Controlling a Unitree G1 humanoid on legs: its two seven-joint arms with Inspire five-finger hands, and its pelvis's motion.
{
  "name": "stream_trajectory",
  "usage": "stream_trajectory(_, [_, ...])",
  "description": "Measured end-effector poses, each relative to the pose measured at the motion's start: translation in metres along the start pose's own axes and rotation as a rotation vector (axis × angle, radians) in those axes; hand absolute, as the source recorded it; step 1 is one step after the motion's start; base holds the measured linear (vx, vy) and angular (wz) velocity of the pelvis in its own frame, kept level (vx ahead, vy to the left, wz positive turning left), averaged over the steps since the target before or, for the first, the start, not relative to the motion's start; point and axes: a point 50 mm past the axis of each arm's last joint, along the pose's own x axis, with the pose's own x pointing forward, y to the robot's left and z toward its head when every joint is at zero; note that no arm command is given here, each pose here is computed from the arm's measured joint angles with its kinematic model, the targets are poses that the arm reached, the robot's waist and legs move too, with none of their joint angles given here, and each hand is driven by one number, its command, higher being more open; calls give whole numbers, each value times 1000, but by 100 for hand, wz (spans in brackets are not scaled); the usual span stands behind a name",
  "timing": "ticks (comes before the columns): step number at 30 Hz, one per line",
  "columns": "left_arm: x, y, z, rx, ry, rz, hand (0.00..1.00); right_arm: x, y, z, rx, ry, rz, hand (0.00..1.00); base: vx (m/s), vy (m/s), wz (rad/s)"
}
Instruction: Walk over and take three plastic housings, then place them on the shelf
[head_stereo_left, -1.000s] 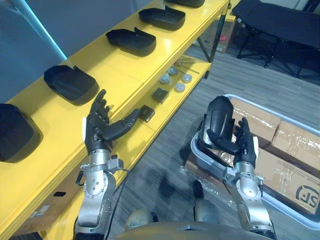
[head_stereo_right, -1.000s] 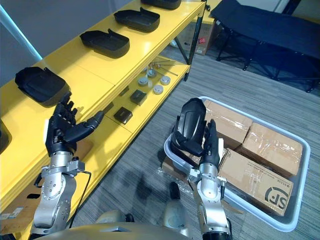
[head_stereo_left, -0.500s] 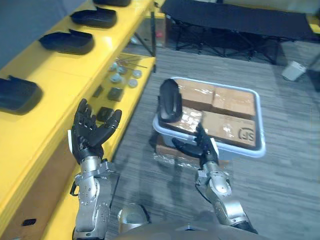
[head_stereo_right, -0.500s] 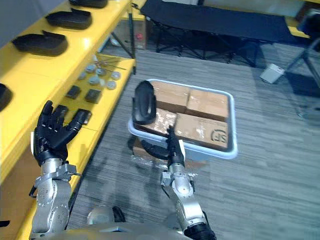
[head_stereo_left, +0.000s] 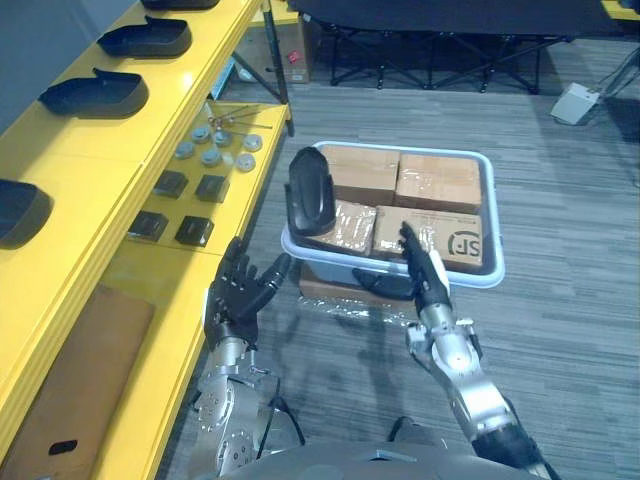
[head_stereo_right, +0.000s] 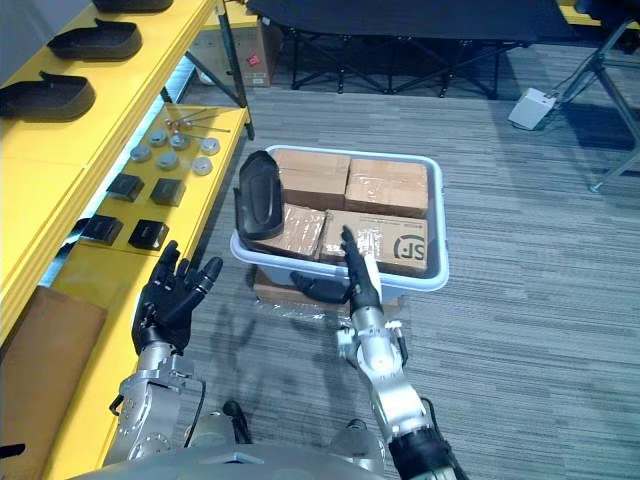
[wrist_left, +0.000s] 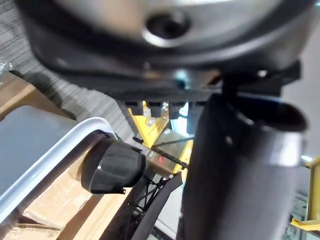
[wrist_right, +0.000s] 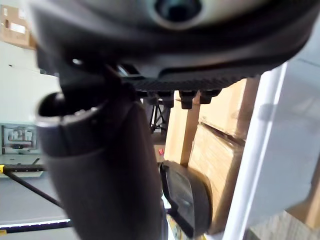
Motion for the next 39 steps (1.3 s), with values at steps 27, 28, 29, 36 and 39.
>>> stream_trajectory(27, [20, -50, -42, 72, 198, -365, 100, 134, -163, 191, -176, -6, -584, 100, -91, 72, 19])
stream_trajectory(28, [19, -48, -44, 75, 203, -345, 100, 133, -166, 195, -176, 7, -606, 0, -35, 4, 10])
stream_trajectory(29, [19, -47, -45, 77, 205, -335, 100, 133, -166, 197, -179, 18, -618, 0, -37, 3, 13])
stream_trajectory(36, [20, -45, -44, -19, 220, -314, 100, 121, -198, 195, -243, 112, -713, 0, -23, -1, 11])
stream_trajectory(39, [21, -44, -44, -193, 251, -323, 100, 113, -217, 194, -263, 138, -748, 0, -10, -14, 18])
